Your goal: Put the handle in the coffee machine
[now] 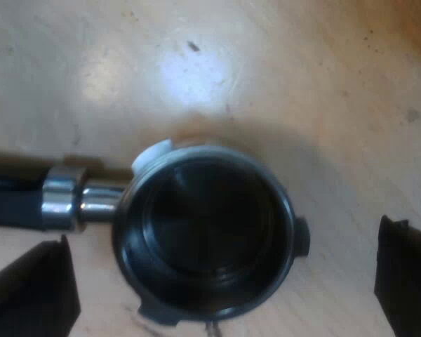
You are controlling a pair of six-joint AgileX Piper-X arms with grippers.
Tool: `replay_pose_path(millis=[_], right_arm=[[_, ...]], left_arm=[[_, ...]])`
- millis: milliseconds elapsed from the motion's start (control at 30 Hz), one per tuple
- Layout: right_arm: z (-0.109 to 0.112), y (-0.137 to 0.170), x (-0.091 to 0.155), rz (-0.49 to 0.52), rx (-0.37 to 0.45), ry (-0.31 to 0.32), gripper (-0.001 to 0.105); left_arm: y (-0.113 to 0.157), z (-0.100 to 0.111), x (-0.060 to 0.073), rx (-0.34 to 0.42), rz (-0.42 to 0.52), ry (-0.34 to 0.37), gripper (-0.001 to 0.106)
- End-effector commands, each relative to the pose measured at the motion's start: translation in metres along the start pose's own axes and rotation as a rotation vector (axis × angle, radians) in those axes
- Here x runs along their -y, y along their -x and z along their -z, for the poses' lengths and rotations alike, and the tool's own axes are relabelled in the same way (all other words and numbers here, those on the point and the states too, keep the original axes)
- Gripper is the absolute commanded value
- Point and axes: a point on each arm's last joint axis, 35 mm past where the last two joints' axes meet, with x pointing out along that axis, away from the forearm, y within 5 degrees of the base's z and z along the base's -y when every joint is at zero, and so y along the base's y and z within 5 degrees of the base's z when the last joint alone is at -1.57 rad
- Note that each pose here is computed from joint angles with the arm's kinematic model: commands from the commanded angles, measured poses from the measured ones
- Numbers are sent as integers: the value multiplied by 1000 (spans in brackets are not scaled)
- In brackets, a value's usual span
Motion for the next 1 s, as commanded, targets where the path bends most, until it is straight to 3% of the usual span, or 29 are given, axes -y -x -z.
replay_pose_path(millis=[33,367,800,1000], right_arm=[[-3,-4,2,-28,6,4,88],[4,-30,2,-64,-61,-6,88],[0,-40,4,-28,27,3,88],[2,-40,3,-34,17,-1,88]], left_arm=[[2,-2,1,18,-7,14,89],[2,-2,1,18,-7,14,89],[2,-2,1,18,-7,14,89],[2,-2,1,18,-7,14,89]])
